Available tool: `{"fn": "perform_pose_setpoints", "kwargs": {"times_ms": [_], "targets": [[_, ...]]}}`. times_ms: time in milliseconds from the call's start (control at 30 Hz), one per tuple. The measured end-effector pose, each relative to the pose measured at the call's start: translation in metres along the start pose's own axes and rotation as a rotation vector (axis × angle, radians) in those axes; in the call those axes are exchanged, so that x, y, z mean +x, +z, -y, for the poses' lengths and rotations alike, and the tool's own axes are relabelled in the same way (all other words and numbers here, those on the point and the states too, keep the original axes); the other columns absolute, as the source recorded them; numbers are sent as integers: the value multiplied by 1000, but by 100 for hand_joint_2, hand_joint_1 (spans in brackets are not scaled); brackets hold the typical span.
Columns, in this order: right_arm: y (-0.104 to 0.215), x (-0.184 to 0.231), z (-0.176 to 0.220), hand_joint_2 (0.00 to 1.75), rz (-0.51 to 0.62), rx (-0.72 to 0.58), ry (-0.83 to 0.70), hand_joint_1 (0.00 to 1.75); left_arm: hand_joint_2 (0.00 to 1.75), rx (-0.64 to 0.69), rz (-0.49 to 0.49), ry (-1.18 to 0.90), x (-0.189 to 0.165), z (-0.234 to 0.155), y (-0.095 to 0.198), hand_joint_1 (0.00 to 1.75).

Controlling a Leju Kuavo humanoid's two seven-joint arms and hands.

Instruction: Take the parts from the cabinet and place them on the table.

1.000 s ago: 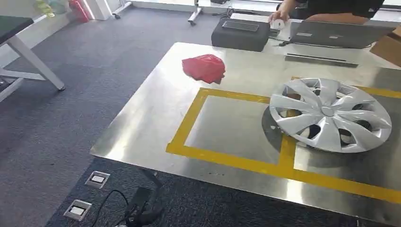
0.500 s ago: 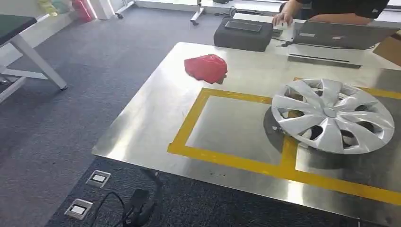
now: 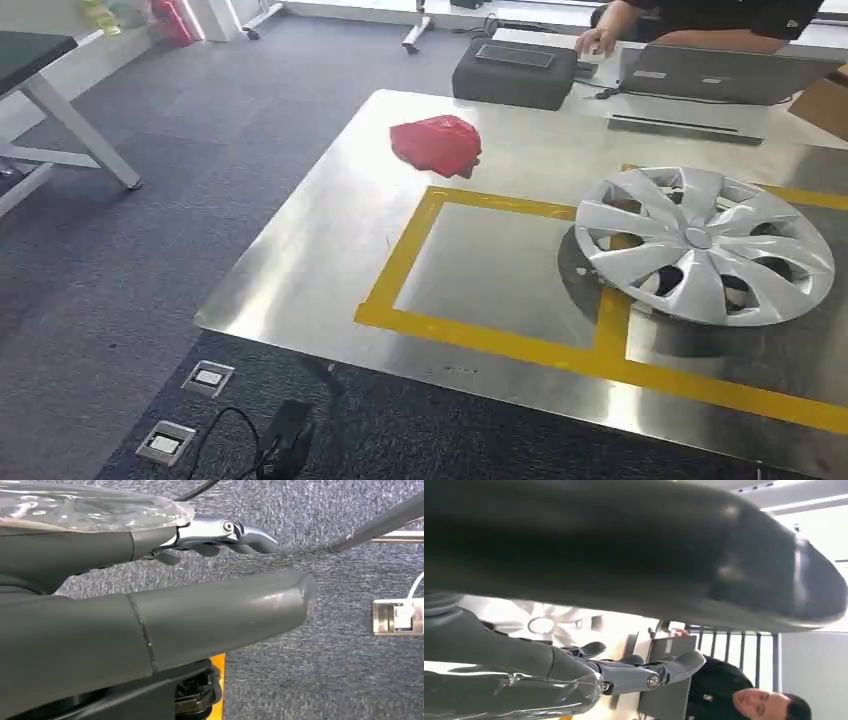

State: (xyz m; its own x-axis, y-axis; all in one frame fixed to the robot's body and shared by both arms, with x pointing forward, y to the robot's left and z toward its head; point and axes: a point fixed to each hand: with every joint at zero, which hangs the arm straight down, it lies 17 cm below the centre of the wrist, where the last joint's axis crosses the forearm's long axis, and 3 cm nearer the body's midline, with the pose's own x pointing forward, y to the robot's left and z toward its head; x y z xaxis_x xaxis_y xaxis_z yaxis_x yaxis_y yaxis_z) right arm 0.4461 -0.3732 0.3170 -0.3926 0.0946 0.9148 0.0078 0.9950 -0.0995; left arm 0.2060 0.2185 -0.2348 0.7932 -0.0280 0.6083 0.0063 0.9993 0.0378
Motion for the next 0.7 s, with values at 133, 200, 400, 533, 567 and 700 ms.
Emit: {"fn": "perform_pose_setpoints", "kwargs": {"times_ms": [133,200,400,533,567,700], "targets": [[12,4,-17,0,32,20,-19,0,0,-2,2,-9,0,-1,0,0],[16,9,-25,0,46,33,-26,0,0,-2,2,-10,1,-1,0,0],[20,29,-44,0,97,75,-44,0,0,-7,-1,-15,0,1,0,0],[24,38,-53,0,112,92,-55,0,0,-11,-3,-21,-2,2,1,0],[24,40,-54,0,116,94,-58,0,0,-11,-3,-21,-2,2,1,0],[25,48,-60,0,132,102,-74,0,0,-10,-2,-27,-2,1,1,0]]}}
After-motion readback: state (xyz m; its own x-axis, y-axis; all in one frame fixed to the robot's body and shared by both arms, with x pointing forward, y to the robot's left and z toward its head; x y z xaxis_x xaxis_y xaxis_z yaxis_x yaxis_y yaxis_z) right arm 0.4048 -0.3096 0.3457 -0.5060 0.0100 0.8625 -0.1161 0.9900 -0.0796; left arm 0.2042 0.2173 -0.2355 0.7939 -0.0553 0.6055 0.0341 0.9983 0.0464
